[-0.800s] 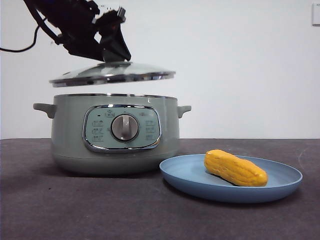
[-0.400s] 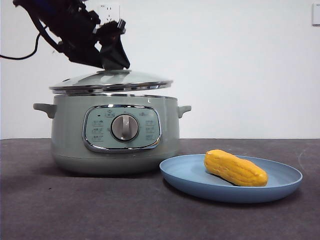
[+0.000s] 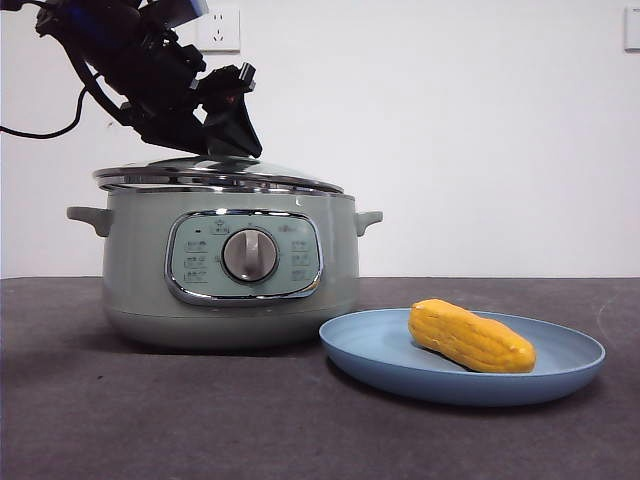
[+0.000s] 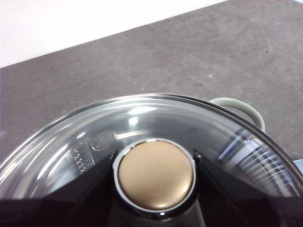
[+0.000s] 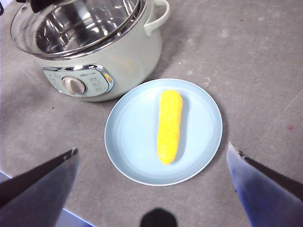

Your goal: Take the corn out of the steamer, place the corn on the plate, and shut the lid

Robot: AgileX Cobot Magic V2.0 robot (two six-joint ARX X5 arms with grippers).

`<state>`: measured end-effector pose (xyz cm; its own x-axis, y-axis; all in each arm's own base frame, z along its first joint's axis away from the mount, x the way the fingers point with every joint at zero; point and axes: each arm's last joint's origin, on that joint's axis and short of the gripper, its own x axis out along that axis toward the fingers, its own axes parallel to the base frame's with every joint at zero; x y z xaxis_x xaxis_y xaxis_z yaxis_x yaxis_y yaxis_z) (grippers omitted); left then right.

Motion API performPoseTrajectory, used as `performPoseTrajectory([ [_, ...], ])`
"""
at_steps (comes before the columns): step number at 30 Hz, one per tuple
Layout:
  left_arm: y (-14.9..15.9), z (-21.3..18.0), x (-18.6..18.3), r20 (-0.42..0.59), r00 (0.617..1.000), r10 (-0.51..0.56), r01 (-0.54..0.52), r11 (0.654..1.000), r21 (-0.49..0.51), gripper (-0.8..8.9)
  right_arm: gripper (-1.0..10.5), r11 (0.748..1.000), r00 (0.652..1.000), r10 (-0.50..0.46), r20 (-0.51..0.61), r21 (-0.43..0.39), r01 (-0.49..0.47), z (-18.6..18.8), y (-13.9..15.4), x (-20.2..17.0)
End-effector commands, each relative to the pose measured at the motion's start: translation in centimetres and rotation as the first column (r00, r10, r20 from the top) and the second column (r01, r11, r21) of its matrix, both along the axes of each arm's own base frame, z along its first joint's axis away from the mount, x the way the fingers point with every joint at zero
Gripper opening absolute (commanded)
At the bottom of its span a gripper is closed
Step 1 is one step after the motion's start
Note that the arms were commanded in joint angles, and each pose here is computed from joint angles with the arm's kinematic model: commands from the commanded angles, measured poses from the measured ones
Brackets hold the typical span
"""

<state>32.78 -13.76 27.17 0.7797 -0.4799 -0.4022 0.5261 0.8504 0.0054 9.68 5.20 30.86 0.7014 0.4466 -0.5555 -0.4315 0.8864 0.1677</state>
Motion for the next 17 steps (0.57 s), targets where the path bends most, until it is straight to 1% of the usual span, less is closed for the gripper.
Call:
performPoseTrajectory([
  [1, -0.05, 0.77, 0.15, 0.052, 0.999, -0.009, 0.010, 1.000, -0.014, -0.09, 6.0, 1.000, 1.000, -0.003, -0.003, 0.009, 0.003, -0.09, 0.02, -0.02],
  [17, -0.69, 0.92, 0.01, 0.072, 0.997, -0.026, 0.027, 0.999, -0.022, -0.09, 6.0, 1.000, 1.000, -0.003, -0.004, 0.009, 0.003, -0.10, 0.02, -0.02],
])
